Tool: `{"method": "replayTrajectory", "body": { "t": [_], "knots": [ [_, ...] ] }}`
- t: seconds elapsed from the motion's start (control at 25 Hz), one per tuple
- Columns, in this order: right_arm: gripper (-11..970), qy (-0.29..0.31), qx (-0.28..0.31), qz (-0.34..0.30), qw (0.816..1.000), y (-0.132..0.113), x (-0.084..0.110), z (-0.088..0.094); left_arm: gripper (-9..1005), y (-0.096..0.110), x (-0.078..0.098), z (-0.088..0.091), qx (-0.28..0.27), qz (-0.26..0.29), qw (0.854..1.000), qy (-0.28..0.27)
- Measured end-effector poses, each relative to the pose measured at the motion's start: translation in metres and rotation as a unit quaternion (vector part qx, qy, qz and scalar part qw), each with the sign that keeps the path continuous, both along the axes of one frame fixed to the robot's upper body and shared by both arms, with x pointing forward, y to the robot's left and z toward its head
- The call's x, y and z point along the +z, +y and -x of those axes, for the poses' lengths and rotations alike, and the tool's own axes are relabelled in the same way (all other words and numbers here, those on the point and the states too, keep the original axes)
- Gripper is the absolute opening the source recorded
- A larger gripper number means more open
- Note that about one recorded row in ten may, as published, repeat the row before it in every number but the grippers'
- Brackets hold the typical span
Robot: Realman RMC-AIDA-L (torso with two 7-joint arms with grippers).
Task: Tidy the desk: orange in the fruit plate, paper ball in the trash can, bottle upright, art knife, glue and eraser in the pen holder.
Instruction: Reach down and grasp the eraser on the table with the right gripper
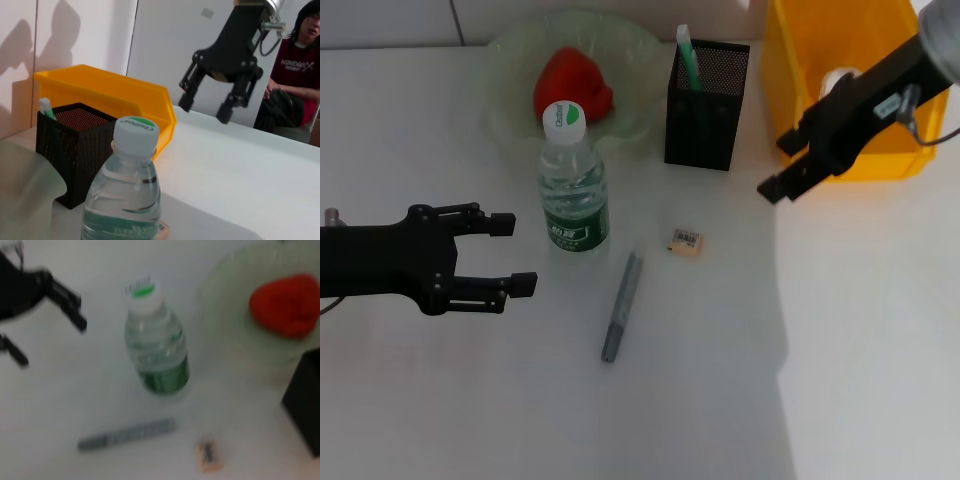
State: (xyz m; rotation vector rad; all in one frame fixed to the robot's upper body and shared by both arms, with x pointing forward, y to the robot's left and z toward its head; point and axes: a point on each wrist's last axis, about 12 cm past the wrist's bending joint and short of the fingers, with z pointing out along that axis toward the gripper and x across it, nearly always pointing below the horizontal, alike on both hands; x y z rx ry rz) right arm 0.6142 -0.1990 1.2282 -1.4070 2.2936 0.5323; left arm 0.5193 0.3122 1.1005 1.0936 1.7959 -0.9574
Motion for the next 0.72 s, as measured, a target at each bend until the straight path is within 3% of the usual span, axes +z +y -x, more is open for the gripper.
{"method": "replayTrajectory", "body": {
  "t": [0.24,0.44,0.72],
  "knots": [
    [701,0.009,0.045,0.092,0.995,0.048,-0.043,-0.008,845,-0.003,0.002,-0.002,-0.006,0.001,1.0,-0.002],
    [700,-0.015,0.062,0.091,0.994,0.076,-0.073,-0.01,845,-0.004,0.002,-0.003,-0.008,0.002,1.0,-0.002],
    [699,-0.047,0.066,0.082,0.993,0.092,-0.093,-0.011,845,-0.003,0.0,0.0,-0.007,0.001,1.0,-0.001]
  ]
}}
